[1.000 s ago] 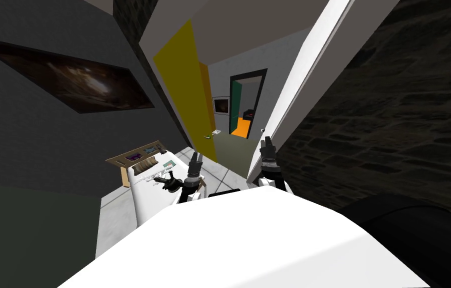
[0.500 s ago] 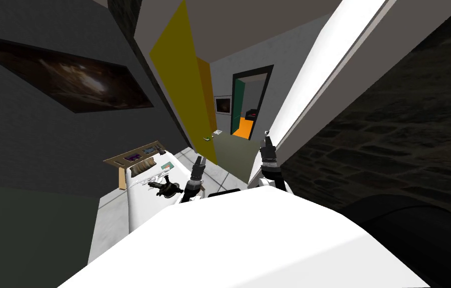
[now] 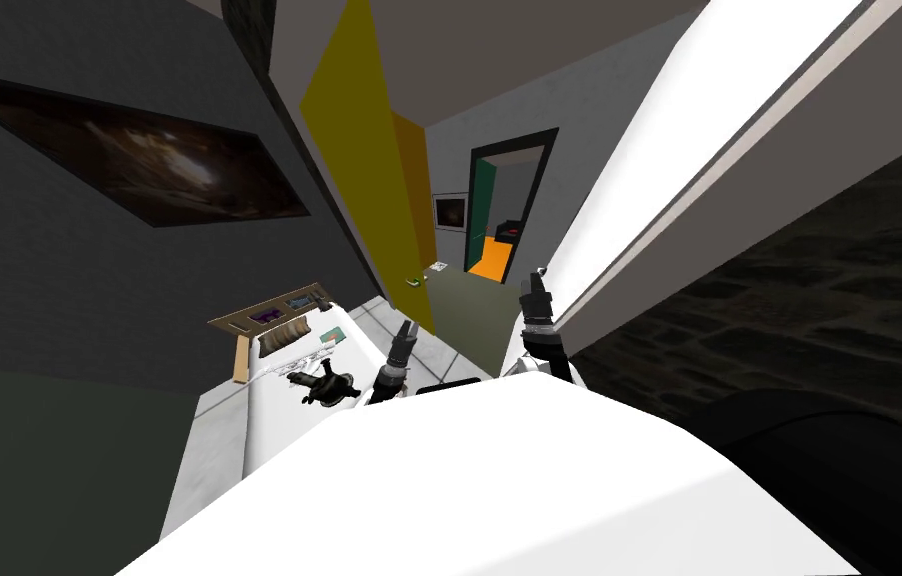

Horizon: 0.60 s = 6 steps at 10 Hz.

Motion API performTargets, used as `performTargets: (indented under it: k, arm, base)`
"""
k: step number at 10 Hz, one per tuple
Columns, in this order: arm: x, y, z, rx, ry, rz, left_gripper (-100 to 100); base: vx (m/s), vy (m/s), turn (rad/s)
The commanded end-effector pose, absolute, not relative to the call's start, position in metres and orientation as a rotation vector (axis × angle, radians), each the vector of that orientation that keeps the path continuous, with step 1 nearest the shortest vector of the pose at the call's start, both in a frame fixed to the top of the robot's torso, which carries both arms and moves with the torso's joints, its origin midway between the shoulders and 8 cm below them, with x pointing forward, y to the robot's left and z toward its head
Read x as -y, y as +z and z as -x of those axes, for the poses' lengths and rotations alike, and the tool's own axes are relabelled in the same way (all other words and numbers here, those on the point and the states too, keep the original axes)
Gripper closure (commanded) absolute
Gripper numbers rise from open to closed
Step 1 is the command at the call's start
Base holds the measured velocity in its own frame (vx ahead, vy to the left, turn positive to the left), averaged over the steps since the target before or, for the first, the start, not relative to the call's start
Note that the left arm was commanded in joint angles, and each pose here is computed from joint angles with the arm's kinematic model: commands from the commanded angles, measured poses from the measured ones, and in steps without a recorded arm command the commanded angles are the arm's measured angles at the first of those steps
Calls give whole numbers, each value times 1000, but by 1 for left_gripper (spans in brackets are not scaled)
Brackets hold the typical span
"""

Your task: Push the door open

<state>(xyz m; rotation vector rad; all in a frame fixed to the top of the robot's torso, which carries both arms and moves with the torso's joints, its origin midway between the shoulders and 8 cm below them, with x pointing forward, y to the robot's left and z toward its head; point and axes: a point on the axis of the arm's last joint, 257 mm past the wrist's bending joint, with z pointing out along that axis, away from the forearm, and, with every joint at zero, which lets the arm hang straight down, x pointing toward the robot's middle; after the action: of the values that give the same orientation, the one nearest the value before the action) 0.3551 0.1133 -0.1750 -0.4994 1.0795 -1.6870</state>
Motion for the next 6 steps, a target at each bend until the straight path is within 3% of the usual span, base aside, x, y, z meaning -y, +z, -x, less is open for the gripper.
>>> performTargets:
  k: [1, 6]
  arm:
    - [-108, -187, -347, -1111, -1716, 493, -100]
    - [-101, -212, -334, -1174, -1763, 482, -100]
  base:
    - [193, -77, 93]
    - [126, -41, 57]
